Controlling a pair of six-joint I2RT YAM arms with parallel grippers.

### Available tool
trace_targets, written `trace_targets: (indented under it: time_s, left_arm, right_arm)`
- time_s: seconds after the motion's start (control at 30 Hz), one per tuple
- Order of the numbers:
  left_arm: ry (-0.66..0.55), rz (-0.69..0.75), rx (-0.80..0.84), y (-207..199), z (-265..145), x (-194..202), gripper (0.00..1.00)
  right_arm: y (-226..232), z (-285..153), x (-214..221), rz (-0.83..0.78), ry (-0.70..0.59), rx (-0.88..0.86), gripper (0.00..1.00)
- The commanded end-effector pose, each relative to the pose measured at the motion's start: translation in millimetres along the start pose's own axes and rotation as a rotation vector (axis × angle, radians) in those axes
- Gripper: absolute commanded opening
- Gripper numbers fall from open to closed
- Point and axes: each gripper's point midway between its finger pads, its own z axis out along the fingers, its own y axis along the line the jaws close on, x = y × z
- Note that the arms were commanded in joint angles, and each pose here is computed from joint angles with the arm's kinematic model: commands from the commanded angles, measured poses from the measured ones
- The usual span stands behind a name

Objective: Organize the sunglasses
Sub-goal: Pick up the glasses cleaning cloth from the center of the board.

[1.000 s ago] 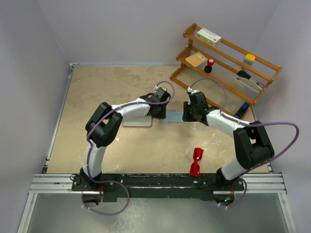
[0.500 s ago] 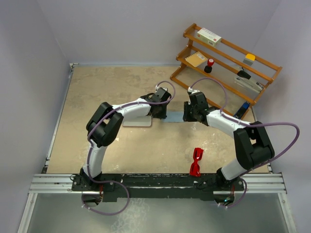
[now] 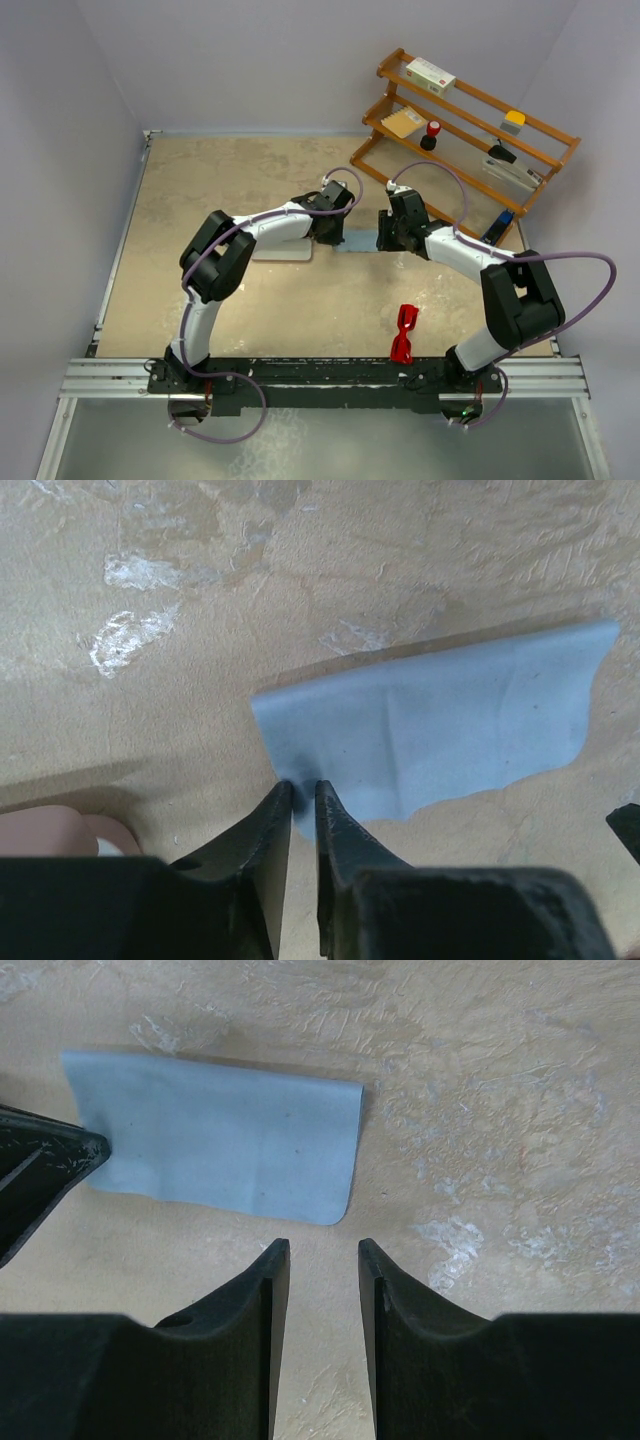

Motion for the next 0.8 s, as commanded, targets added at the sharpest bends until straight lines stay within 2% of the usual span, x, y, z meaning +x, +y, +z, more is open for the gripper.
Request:
trace_targets:
  time_s: [0.0,0.27,0.37,0.5,0.63,0.77]
  left_arm:
    - [0.007,0.010,-0.016,-0.5,0.8,0.1,0.10]
    - [0.009,0.013,-0.014,-1.2,1.1,-0.2,0.00]
    - [0.010,0.015,-0.016,-0.9,0.5,-0.7,0.00]
    - [-0.010,0.020,-0.045,2.4,-4.3,-7.2,0.18]
    - [-0.022,0.032,-0.070,4.4,-9.4,-15.8,0.23]
    - [-0.033,0.036,-0.074,2.0,-11.5,-22.4,0.23]
  right_arm:
    - [2.7,-9.0,-13.2,0.001,-0.057,-0.006,0.37]
    - [2.8,-10.1,-14.3,0.001,-0.062,-0.007,0.37]
    - [3.5,-9.8,-13.7,0.000,-0.059,-0.011,0.37]
    - [4.2,-9.7,-14.2,0.000,-0.060,-0.014,0.37]
    - [5.0,-9.0,-13.8,0.001,-0.061,-0.019,0.37]
    - [5.4,-8.3,-12.8,0.001,-0.061,-0.023,0.37]
